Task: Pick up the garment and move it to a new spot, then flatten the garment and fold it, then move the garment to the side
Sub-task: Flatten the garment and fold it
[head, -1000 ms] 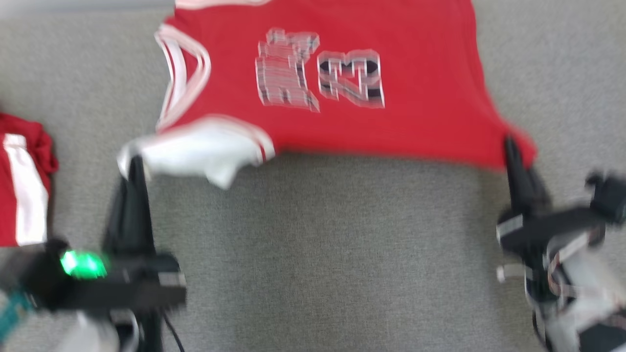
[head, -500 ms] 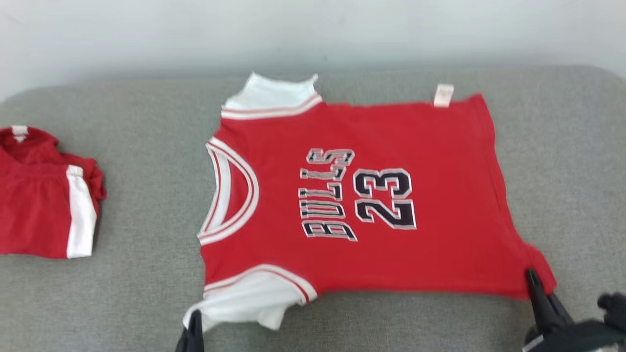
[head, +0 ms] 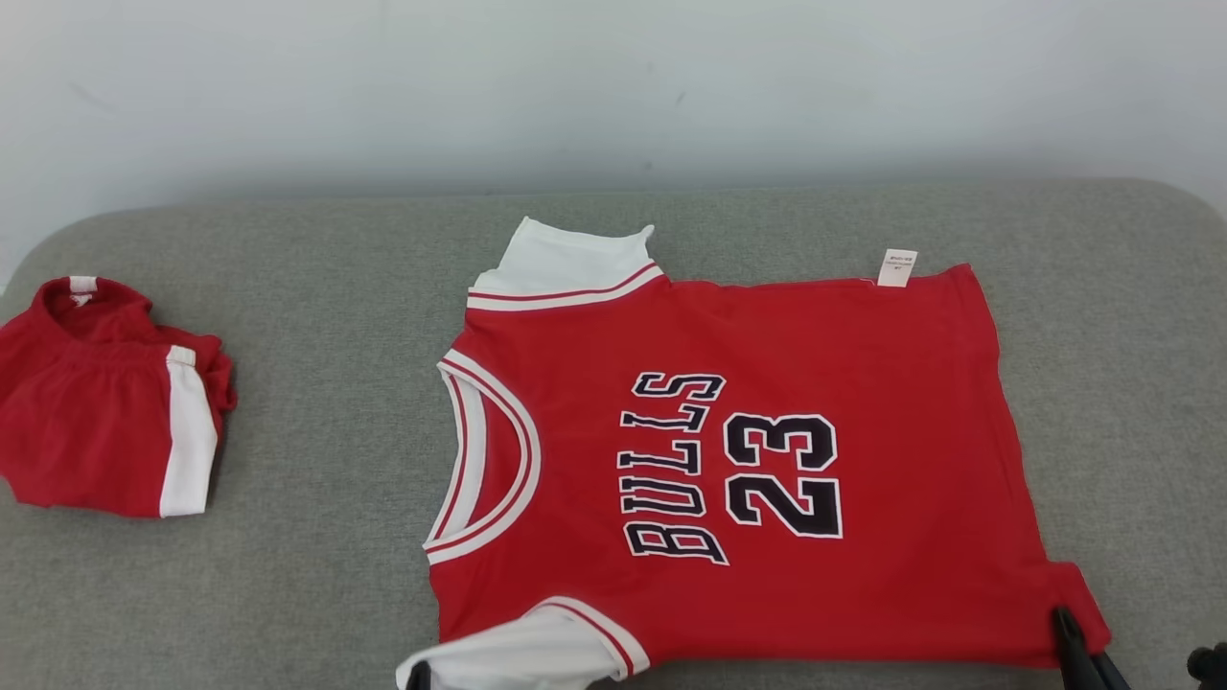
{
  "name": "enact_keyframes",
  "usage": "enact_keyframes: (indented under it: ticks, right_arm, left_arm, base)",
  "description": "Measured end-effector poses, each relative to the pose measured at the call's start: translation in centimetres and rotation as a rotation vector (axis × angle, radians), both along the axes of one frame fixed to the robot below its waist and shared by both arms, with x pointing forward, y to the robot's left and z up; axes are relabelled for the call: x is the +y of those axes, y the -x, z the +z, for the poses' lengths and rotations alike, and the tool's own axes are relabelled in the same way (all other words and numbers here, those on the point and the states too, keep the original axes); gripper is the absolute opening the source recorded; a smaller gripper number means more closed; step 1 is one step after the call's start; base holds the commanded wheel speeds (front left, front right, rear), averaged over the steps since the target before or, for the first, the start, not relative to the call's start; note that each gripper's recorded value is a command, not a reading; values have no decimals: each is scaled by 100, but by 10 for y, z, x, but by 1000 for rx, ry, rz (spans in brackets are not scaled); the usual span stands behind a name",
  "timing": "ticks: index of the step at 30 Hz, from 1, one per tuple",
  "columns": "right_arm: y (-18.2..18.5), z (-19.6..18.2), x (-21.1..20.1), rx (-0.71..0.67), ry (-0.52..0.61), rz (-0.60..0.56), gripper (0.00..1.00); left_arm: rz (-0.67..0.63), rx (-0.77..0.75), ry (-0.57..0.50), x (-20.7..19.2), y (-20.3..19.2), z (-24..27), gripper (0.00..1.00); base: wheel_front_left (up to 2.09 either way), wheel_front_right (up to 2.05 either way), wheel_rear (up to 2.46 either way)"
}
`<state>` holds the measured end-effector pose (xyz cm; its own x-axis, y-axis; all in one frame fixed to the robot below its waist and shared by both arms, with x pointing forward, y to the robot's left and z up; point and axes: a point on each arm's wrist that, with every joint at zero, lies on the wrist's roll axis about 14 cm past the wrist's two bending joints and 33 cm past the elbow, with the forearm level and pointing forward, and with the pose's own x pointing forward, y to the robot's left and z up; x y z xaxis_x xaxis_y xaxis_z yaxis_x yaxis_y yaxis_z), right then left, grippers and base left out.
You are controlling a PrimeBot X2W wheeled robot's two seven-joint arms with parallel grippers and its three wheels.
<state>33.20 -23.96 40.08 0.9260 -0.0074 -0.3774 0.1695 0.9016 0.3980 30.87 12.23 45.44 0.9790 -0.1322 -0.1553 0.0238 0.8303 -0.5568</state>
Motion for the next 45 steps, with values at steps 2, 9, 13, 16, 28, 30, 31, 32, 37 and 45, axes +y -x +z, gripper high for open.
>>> enact_keyframes:
  ticks: [2,9,13,16,28,30,31,32,37,45]
  right_arm:
    - [-4,5,4,-13,-12,-1,0]
    - [-18,17,11,-31,-52,0,0]
    - [-27,16,8,-15,-91,-23,0]
    - [-35,15,6,-6,-114,-36,0]
    - [-70,23,16,-12,-202,-31,0]
    - [-76,27,15,-26,-199,-32,15]
    - [-79,31,14,-42,-196,-35,38]
    - [-84,36,10,-61,-176,-45,100]
    - [-87,48,4,-113,-97,-35,100]
    - [-64,45,3,-127,114,70,100]
  left_arm:
    - [-16,-30,-7,-1,-9,6,0]
    - [-128,-132,-70,-17,-45,28,0]
    - [-211,-160,-109,-30,-66,33,0]
    - [-237,-182,-137,-31,-85,36,0]
    - [-275,-155,-245,-24,-140,19,0]
    - [-289,-144,-256,-26,-143,14,0]
    - [-293,-142,-263,-27,-145,13,0]
    - [-297,-149,-275,-29,-148,14,42]
    - [-288,-178,-277,-32,-151,23,100]
    - [-180,-175,-251,-1,-126,23,100]
  base:
    - [0,0,0]
    - [0,0,0]
    - [0,0,0]
    - [0,0,0]
    - [0,0,0]
    - [0,0,0]
    - [0,0,0]
    - [0,0,0]
    - [0,0,0]
    - [0,0,0]
